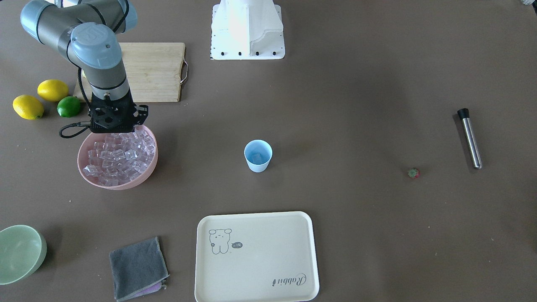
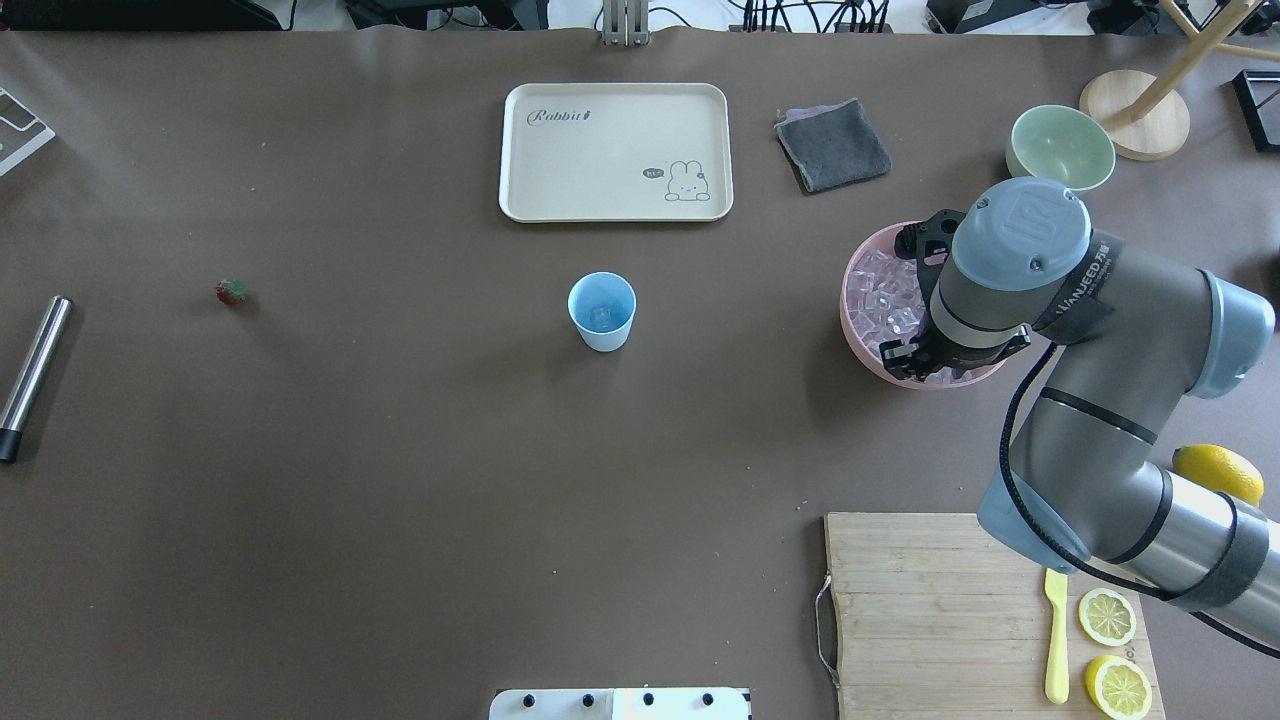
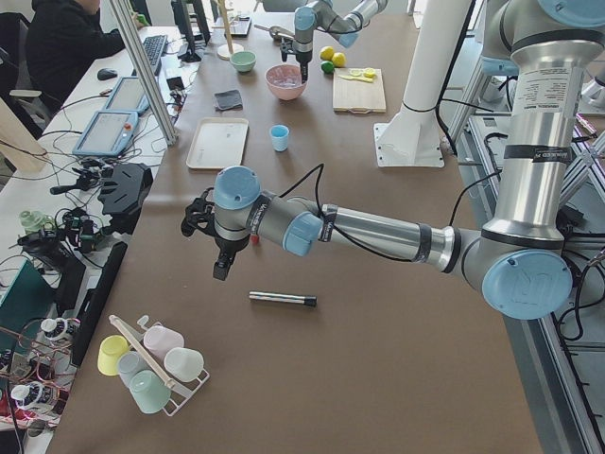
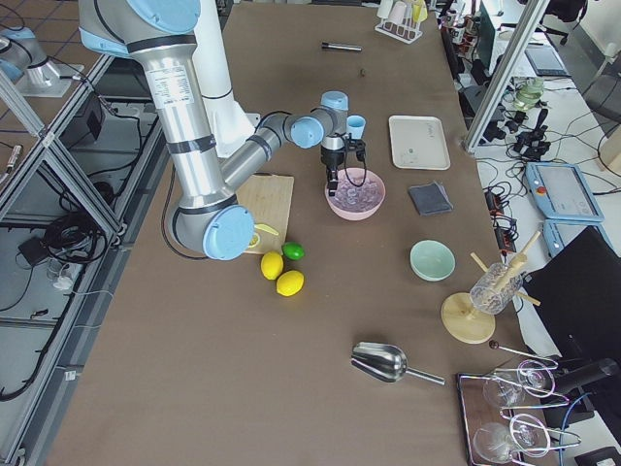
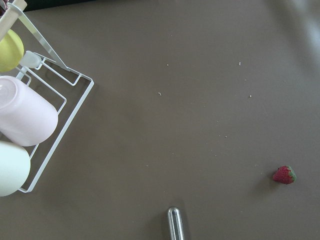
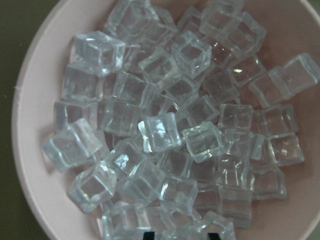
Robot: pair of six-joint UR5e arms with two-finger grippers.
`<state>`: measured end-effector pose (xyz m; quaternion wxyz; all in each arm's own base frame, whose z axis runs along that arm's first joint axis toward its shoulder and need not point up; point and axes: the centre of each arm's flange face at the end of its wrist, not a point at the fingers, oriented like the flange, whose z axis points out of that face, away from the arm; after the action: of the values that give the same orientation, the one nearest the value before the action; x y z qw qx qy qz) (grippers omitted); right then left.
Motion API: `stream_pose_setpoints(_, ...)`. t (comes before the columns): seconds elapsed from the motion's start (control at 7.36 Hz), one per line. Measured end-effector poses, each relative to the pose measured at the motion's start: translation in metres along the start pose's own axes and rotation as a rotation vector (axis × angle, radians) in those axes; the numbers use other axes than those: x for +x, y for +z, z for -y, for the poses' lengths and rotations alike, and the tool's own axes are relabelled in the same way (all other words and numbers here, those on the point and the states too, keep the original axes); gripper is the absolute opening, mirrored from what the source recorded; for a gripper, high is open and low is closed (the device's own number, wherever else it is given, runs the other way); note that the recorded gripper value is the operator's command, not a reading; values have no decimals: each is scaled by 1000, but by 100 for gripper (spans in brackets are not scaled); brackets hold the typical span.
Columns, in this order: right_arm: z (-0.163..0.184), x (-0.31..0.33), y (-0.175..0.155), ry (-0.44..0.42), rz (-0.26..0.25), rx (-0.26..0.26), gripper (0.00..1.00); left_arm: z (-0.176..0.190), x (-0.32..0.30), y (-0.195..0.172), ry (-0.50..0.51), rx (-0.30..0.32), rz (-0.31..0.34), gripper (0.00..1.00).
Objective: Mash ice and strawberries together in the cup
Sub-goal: 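Lift the ice cube from the bowl with the right gripper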
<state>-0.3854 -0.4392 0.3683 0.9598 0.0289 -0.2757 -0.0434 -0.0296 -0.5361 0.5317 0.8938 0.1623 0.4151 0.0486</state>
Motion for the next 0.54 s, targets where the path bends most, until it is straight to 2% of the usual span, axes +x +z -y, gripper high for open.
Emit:
stream_pose_setpoints(0.14, 1, 0, 0, 0, -1, 1, 20, 0, 0, 0, -2, 0, 0, 99)
stream_pose_setpoints(0.27, 1, 1, -1, 2, 0, 2, 17, 0, 0, 0, -10, 3, -1, 99)
stream_pose_setpoints(0.54, 6, 4, -6, 10, 6, 6, 16, 2, 3, -2, -26, 21, -4, 99)
